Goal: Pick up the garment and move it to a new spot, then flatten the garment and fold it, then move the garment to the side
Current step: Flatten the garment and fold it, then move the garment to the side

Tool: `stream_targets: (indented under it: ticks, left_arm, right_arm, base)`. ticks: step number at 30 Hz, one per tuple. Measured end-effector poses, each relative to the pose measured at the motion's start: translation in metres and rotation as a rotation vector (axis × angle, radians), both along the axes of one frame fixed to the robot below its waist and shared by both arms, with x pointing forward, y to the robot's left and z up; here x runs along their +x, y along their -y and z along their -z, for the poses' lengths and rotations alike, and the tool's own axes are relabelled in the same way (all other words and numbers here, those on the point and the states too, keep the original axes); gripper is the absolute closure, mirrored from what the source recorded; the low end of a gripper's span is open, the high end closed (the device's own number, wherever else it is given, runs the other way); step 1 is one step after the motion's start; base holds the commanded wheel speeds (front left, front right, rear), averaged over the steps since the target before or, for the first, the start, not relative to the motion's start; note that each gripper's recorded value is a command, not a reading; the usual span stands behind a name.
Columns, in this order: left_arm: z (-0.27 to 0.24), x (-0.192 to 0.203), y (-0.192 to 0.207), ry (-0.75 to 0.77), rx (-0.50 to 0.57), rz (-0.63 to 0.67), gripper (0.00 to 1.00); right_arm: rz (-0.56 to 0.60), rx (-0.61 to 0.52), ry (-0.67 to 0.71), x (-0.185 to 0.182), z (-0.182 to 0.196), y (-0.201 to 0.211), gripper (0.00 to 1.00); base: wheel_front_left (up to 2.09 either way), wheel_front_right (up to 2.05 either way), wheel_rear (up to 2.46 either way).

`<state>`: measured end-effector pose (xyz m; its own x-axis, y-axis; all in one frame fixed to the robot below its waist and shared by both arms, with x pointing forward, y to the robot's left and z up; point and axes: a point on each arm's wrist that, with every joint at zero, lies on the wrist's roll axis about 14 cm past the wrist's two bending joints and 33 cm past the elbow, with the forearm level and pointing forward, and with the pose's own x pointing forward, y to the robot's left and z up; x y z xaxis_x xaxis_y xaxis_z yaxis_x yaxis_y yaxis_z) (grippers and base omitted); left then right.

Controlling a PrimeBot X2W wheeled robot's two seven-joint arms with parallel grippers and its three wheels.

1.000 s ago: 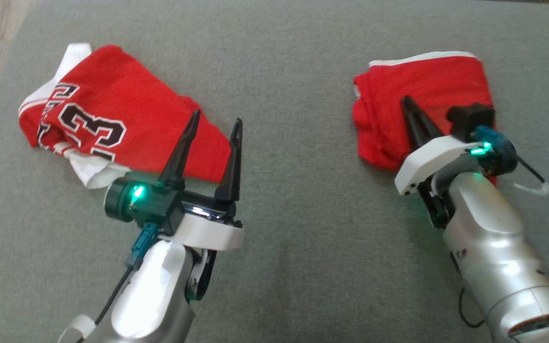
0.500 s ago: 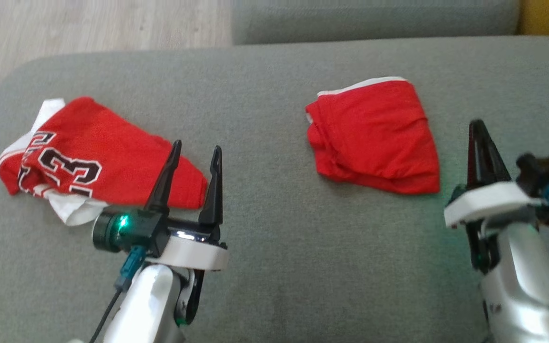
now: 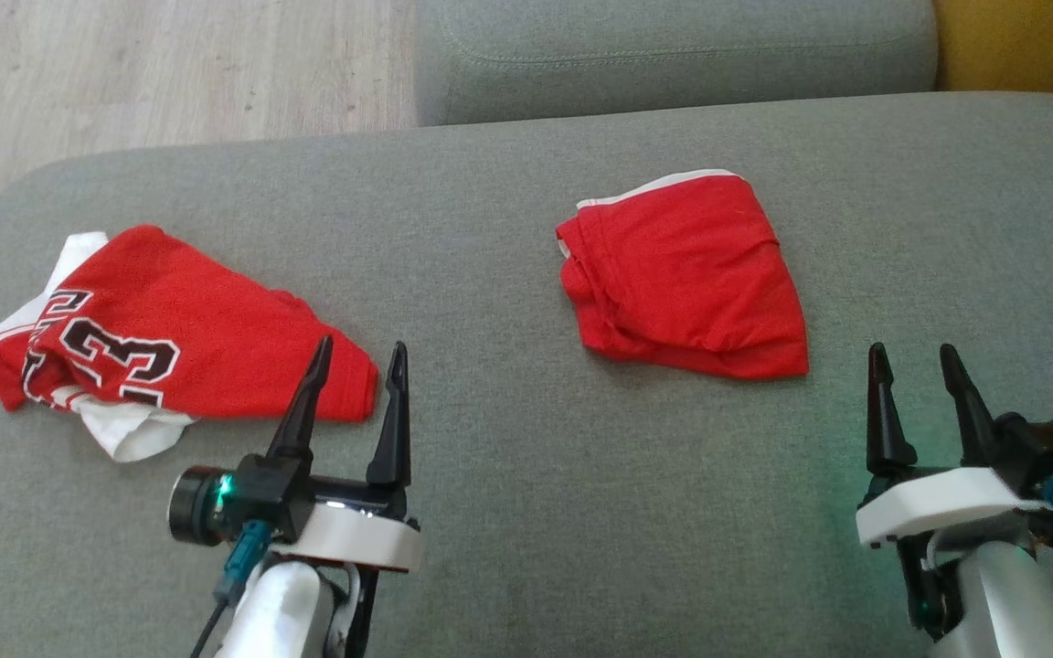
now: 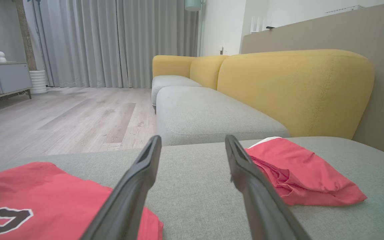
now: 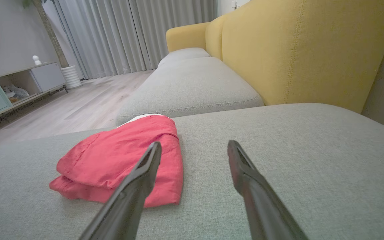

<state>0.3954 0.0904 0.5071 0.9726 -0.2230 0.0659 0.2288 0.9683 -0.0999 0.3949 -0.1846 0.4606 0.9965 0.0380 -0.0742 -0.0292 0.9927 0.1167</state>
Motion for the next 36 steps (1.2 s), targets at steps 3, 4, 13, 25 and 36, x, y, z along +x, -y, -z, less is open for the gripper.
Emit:
stream_targets:
  ticks: [3, 4, 13, 25, 36]
  left_arm:
    - [0.002, -0.001, -0.001, -0.006, -0.001, 0.001, 0.00]
    - [0.003, -0.001, -0.001, -0.008, -0.001, 0.001, 0.00]
    - [0.018, 0.009, -0.002, -0.047, 0.000, 0.002, 0.00]
    - [0.031, 0.033, -0.012, -0.072, 0.017, -0.015, 0.00]
    - [0.043, 0.036, -0.027, -0.108, 0.020, -0.057, 0.00]
  right_arm:
    - [0.000, 0.001, 0.010, 0.002, -0.003, 0.000, 0.00]
    - [-0.002, 0.001, 0.010, 0.003, -0.003, -0.001, 0.00]
    - [-0.021, -0.015, -0.094, 0.038, 0.013, -0.006, 0.00]
    - [-0.082, 0.024, -0.299, 0.106, 0.056, -0.039, 0.00]
    - [-0.135, -0.046, -0.450, 0.124, 0.097, -0.057, 1.00]
  base:
    - [0.00, 0.00, 0.00]
    - [0.00, 0.00, 0.00]
    - [0.00, 0.00, 0.00]
    - [0.00, 0.00, 0.00]
    - [0.00, 0.00, 0.00]
